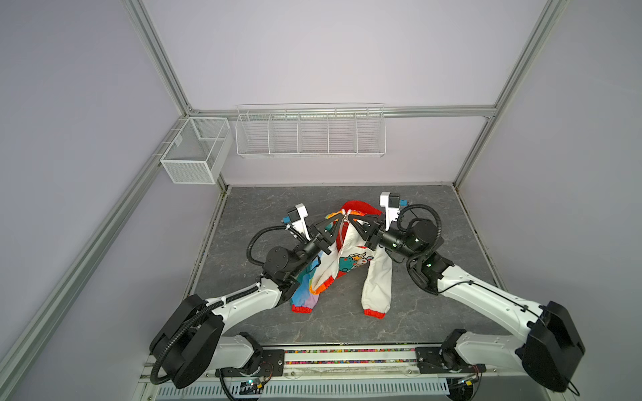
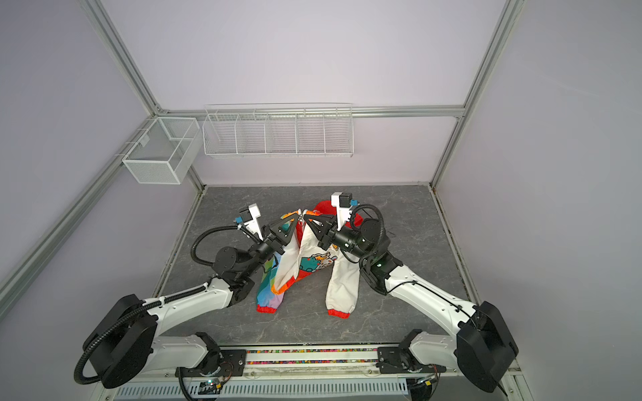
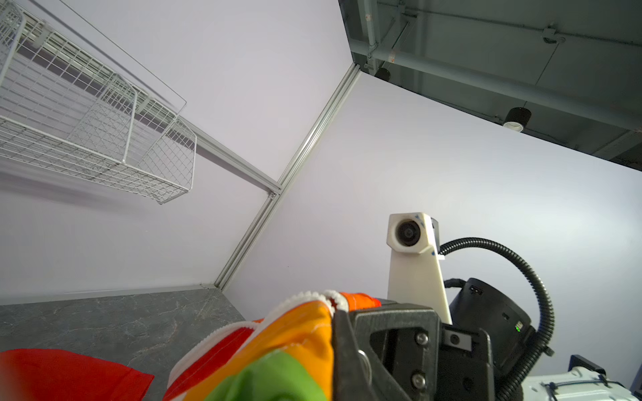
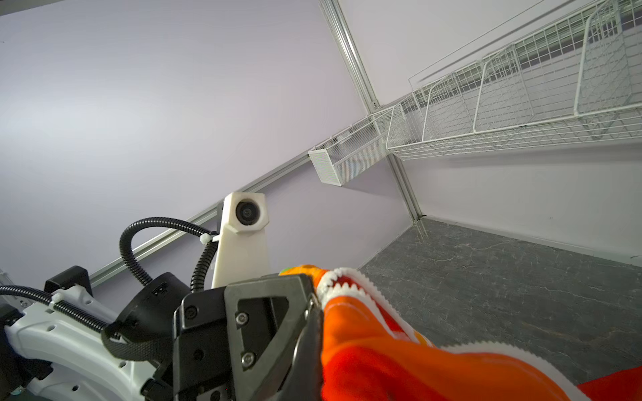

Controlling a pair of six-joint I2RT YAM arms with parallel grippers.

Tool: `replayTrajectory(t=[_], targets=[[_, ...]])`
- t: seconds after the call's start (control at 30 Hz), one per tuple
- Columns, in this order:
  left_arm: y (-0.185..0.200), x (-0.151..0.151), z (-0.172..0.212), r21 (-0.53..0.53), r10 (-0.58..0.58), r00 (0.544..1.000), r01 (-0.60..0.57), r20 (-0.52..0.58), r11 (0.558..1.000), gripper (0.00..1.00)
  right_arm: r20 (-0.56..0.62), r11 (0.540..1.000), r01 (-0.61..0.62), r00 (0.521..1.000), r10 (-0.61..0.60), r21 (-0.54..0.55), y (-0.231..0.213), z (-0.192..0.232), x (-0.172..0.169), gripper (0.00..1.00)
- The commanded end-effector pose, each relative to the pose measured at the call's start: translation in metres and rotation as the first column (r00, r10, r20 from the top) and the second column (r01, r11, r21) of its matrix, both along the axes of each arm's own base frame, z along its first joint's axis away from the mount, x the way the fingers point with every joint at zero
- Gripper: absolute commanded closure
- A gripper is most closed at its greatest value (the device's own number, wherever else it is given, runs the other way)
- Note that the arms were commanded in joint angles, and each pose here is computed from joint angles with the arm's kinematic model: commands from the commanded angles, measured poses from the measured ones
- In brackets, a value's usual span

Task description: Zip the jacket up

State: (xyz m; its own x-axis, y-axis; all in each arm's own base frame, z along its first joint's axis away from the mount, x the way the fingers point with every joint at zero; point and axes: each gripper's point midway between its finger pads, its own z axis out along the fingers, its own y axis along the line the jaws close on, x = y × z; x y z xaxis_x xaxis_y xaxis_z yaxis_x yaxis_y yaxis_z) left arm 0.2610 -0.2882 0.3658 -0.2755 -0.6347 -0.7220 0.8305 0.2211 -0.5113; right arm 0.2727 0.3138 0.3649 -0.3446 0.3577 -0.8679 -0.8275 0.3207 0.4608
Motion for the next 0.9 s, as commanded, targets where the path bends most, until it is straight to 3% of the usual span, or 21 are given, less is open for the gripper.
replayTrajectory(t=[0.0,0.87], targets=[[0.003,-0.010,0.006,-0.016,-0.027,0.999,0.027,0.027,1.000,1.00,0.068,0.999,0.015,0.998,-0.019,0.045,-0.006,0.031,-0.001,0.94],[0.002,-0.014,-0.002,0.025,-0.051,0.999,0.051,-0.018,0.998,1.00,0.029,0.998,0.041,0.999,-0.043,0.055,-0.024,0.047,0.005,0.94]])
